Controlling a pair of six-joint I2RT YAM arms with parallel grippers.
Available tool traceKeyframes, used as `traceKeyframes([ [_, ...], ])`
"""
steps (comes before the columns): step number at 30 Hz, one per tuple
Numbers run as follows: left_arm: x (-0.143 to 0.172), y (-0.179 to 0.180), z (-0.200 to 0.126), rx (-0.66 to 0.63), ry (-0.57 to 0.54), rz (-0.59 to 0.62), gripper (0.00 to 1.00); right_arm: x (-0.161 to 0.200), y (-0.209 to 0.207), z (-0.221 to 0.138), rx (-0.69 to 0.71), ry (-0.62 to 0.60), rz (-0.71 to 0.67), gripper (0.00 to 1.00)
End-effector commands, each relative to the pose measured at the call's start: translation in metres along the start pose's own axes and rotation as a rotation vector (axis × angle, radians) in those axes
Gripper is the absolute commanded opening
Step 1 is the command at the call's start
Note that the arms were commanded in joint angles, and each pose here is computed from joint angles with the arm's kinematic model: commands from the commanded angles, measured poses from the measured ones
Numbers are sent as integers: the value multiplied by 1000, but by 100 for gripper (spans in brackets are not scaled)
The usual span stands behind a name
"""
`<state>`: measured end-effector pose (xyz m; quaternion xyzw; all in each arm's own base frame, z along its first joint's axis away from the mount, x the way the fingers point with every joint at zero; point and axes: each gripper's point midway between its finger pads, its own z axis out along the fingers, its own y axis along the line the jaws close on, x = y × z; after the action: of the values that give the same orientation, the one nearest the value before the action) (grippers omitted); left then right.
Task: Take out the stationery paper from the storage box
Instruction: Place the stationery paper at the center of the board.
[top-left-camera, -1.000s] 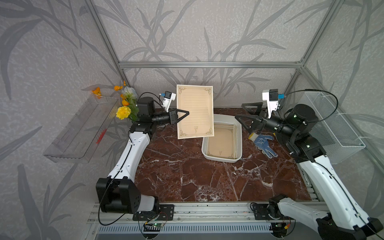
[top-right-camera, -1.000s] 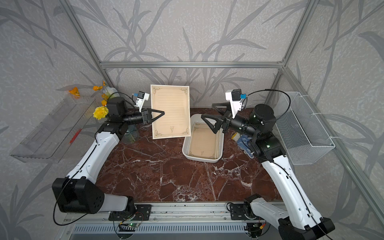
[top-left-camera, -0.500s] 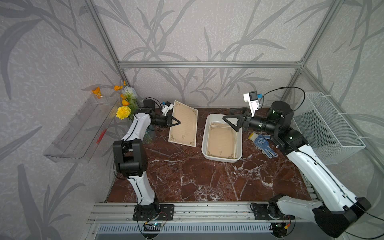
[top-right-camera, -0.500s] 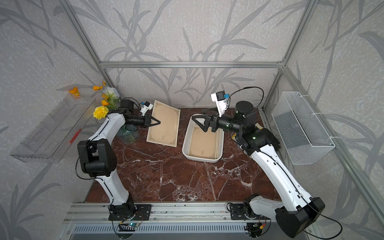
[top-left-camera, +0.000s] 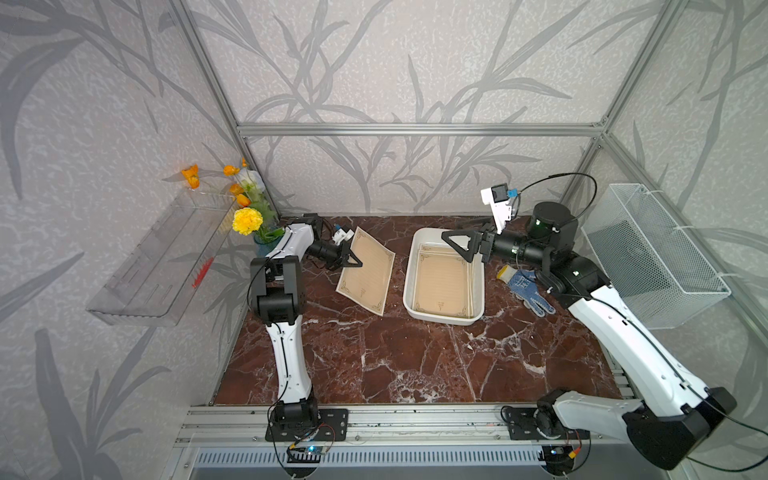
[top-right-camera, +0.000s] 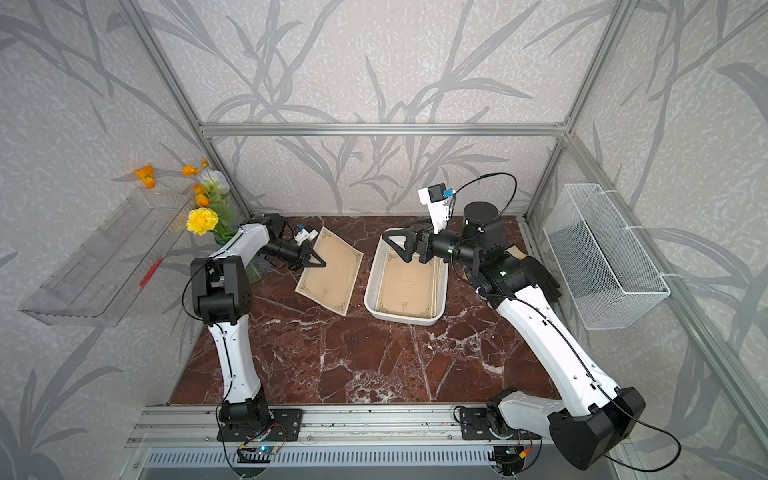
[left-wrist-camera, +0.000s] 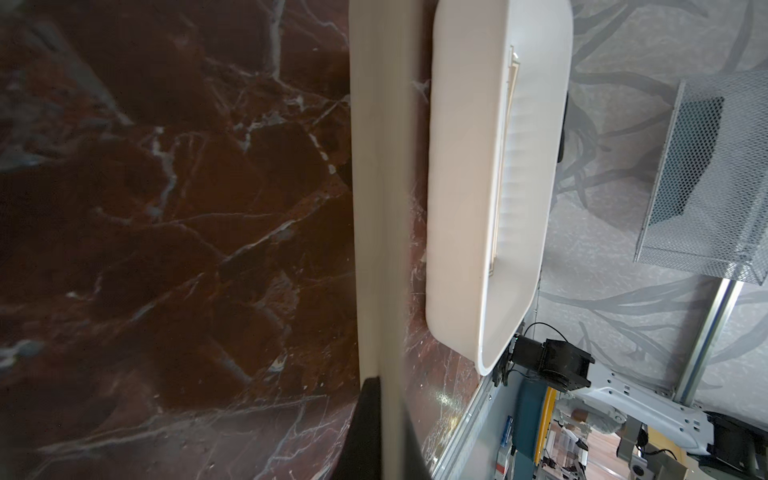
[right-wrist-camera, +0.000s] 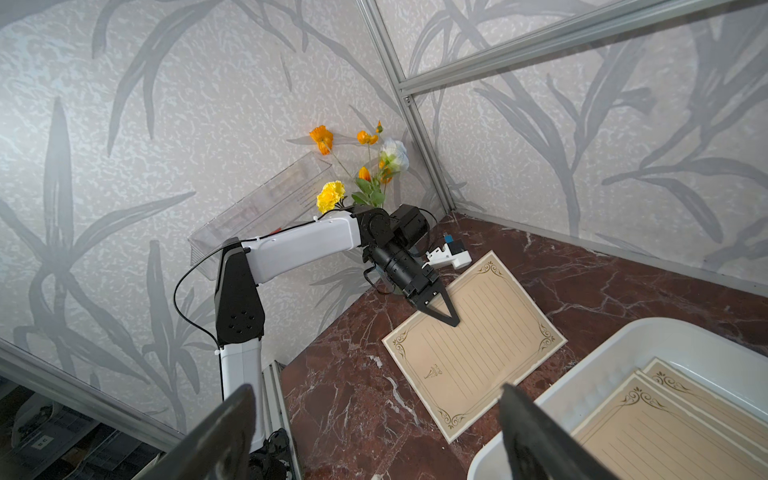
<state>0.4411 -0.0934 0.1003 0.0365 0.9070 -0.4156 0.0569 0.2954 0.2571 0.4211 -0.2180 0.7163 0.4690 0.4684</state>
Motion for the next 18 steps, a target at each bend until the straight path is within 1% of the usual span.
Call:
traceKeyframes([
  [1,5,23,5,-73,35,-82,0,-3,-2,1,29,-4,-10,89],
  [5,4,16,9,-69,29,-69,0,-1,-2,3,14,5,-7,89],
  [9,0,14,12,-80,-3,-68,0,1,-2,2,20,7,-7,89],
  [12,-1,21,17,-117,-19,-90,0,-1,-3,-1,34,1,-12,89],
  [18,4,33,29,-197,-13,-129,0,1,-4,-5,58,-1,-14,88],
])
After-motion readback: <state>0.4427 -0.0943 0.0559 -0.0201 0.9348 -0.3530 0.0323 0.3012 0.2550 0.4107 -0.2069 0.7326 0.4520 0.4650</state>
